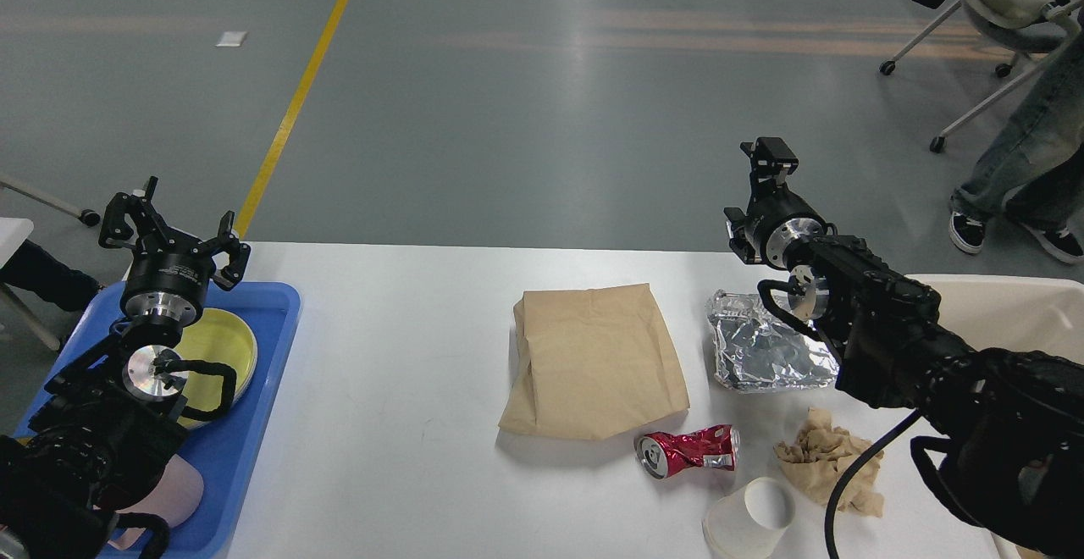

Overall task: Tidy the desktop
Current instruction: 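Raise the right gripper and swing it over the aluminium foil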

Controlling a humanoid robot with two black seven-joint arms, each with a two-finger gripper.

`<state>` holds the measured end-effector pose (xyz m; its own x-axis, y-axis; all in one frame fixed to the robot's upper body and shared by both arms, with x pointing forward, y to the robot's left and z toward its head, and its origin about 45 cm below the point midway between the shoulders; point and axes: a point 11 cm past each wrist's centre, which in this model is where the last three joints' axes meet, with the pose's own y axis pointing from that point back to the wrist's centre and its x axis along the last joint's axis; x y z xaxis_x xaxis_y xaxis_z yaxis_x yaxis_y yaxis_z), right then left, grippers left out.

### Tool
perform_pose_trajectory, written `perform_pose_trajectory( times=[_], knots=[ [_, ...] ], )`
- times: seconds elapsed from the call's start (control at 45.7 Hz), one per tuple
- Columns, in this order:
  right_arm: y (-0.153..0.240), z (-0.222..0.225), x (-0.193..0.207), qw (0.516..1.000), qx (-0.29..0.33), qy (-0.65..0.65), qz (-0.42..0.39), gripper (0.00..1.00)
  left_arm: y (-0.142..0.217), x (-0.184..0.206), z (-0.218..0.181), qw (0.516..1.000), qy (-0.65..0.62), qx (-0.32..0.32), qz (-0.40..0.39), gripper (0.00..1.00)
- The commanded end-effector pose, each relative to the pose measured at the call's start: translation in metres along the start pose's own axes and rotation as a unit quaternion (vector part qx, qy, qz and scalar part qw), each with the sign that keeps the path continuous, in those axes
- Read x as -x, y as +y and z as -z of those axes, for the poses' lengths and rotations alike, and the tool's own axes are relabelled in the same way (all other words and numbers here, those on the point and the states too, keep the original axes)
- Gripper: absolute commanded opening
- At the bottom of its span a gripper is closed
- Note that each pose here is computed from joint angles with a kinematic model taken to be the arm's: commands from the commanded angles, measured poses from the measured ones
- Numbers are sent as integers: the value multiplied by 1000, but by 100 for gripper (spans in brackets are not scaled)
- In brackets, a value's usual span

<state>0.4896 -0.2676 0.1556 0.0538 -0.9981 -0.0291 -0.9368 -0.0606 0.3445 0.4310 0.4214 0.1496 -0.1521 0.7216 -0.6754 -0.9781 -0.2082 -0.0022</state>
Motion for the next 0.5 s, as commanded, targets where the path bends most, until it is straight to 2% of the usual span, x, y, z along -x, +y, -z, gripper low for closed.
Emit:
perform_pose_trajectory(
  times=[0.0,0.087,0.219,0.394,0.481],
  knots=[
    [-4,20,15,997,-10,74,30,100,0,0,0,1000,0,0,0,96],
    [-5,26,30,975,0,209,73,100,0,0,0,1000,0,0,0,96],
    [-6,33,50,918,34,369,141,100,0,0,0,1000,0,0,0,96],
    [2,28,70,822,171,511,184,100,0,0,0,1000,0,0,0,96],
    [8,28,76,785,212,550,191,100,0,0,0,1000,0,0,0,96]
  ],
)
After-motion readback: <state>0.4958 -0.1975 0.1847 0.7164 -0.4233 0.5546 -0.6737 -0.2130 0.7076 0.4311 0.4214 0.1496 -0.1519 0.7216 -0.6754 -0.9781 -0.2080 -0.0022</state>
